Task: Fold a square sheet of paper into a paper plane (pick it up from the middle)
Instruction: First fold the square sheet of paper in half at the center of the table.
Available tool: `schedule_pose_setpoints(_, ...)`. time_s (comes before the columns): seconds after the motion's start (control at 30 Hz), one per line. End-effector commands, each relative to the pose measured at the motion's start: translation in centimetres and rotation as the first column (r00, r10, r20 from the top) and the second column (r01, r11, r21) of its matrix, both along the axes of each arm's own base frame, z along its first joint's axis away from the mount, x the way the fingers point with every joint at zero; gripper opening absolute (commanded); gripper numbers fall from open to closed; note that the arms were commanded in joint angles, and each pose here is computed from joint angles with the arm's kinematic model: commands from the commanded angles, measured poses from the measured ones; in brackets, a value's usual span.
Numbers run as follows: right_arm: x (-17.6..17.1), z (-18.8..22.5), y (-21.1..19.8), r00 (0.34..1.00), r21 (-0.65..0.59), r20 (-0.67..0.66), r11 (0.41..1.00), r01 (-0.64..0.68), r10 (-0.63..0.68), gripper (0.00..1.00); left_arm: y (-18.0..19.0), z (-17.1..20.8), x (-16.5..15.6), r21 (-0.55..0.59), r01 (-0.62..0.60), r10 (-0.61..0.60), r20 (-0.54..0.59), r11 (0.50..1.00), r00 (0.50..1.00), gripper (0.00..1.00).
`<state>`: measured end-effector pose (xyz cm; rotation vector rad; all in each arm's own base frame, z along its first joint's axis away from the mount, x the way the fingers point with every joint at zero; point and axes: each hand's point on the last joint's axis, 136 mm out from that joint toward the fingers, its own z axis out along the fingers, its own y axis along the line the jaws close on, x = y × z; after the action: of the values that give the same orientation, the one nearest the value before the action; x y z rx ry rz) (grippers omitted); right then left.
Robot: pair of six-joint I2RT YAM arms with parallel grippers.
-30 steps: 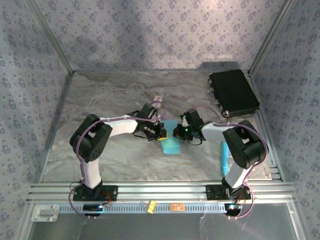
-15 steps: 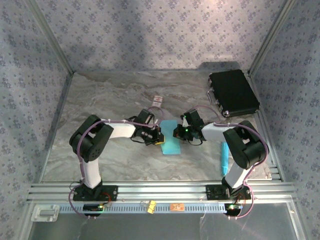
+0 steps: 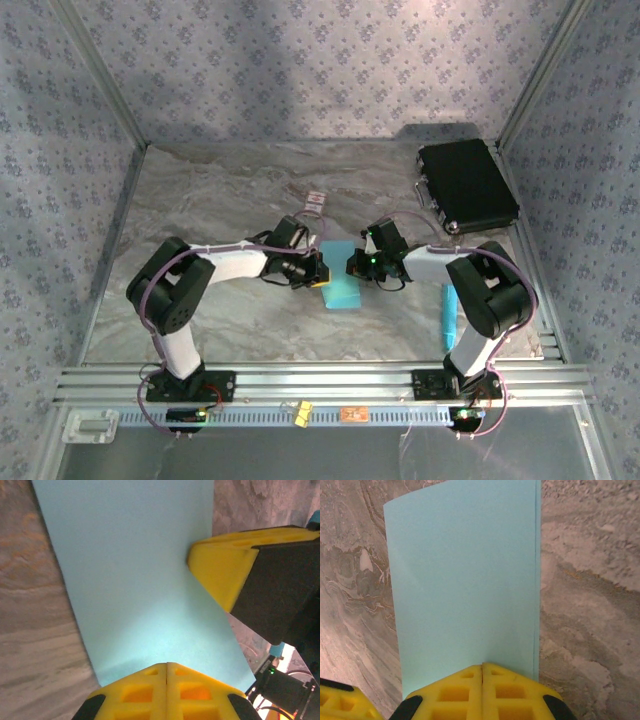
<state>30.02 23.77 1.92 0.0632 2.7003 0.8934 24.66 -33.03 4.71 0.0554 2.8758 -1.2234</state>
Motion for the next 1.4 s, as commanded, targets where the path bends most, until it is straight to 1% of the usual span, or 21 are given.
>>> schedule_pose_setpoints(0.0,-3.7,-4.0,-3.4,0.988,-0.158,-0.155,0.987,0.004,-0.029,0.0,-0.3,-0.7,-1.2,-0.019,0.007,-0.008,-0.07,1.0,0.997,0.07)
schedule_pose_setpoints(0.13,-3.9,-4.3,-3.4,0.986,-0.161,-0.167,0.987,0.0,-0.027,0.0,0.4,-2.9,-2.5,0.024,0.022,-0.018,-0.142,0.999,0.99,0.06)
schedule_pose_setpoints(0.23,-4.1,-4.5,-3.6,0.985,-0.171,-0.171,0.985,-0.004,-0.026,0.0,1.6,-4.3,-3.4,0.075,0.034,-0.022,-0.154,0.997,0.988,0.06)
schedule_pose_setpoints(0.33,-4.2,-4.6,-3.8,0.984,-0.173,-0.173,0.985,0.001,-0.031,0.0,2.4,-5.2,-4.1,0.102,0.046,-0.029,-0.163,0.994,0.986,0.06)
schedule_pose_setpoints(0.37,-4.3,-4.6,-3.8,0.984,-0.171,-0.174,0.985,0.002,-0.033,0.0,2.5,-5.3,-4.2,0.112,0.052,-0.033,-0.169,0.992,0.985,0.04)
schedule_pose_setpoints(0.43,-4.4,-4.6,-3.8,0.984,-0.172,-0.174,0.985,0.001,-0.032,0.0,2.5,-4.9,-4.0,0.115,0.052,-0.035,-0.146,0.992,0.989,0.05)
schedule_pose_setpoints(0.53,-4.4,-4.5,-3.9,0.985,-0.171,-0.172,0.985,0.004,-0.034,0.0,2.0,-3.2,-3.5,0.094,0.056,-0.047,-0.093,0.994,0.995,0.06)
schedule_pose_setpoints(0.67,-4.4,-4.3,-3.8,0.985,-0.169,-0.168,0.986,-0.002,-0.027,0.0,0.6,0.0,-2.9,0.015,0.064,-0.064,-0.044,0.998,0.997,0.06)
schedule_pose_setpoints(0.77,-4.3,-4.2,-4.0,0.986,-0.168,-0.166,0.986,0.002,-0.03,0.0,-0.2,1.2,-2.6,-0.033,0.059,-0.06,-0.032,0.998,0.998,0.06)
schedule_pose_setpoints(0.83,-4.2,-4.2,-4.0,0.986,-0.167,-0.162,0.986,0.004,-0.032,0.0,-0.6,1.3,-2.7,-0.068,0.056,-0.059,-0.04,0.996,0.997,0.07)
schedule_pose_setpoints(0.97,-4.4,-4.3,-4.2,0.986,-0.172,-0.165,0.985,0.004,-0.033,0.0,-0.3,-0.4,-3.6,-0.044,0.066,-0.07,-0.1,0.997,0.993,0.07)
schedule_pose_setpoints(1.1,-4.4,-4.4,-4.0,0.985,-0.167,-0.172,0.986,-0.002,-0.027,0.0,-0.5,-2.0,-4.8,-0.05,0.086,-0.092,-0.141,0.995,0.986,0.07)
schedule_pose_setpoints(1.27,-4.5,-4.6,-4.2,0.985,-0.176,-0.172,0.984,0.004,-0.035,0.0,1.0,-4.5,-6.0,0.034,0.104,-0.097,-0.164,0.994,0.982,0.06)
schedule_pose_setpoints(1.37,-4.5,-4.6,-4.3,0.985,-0.18,-0.169,0.984,0.011,-0.042,0.0,1.7,-4.8,-6.3,0.06,0.114,-0.103,-0.162,0.992,0.981,0.05)
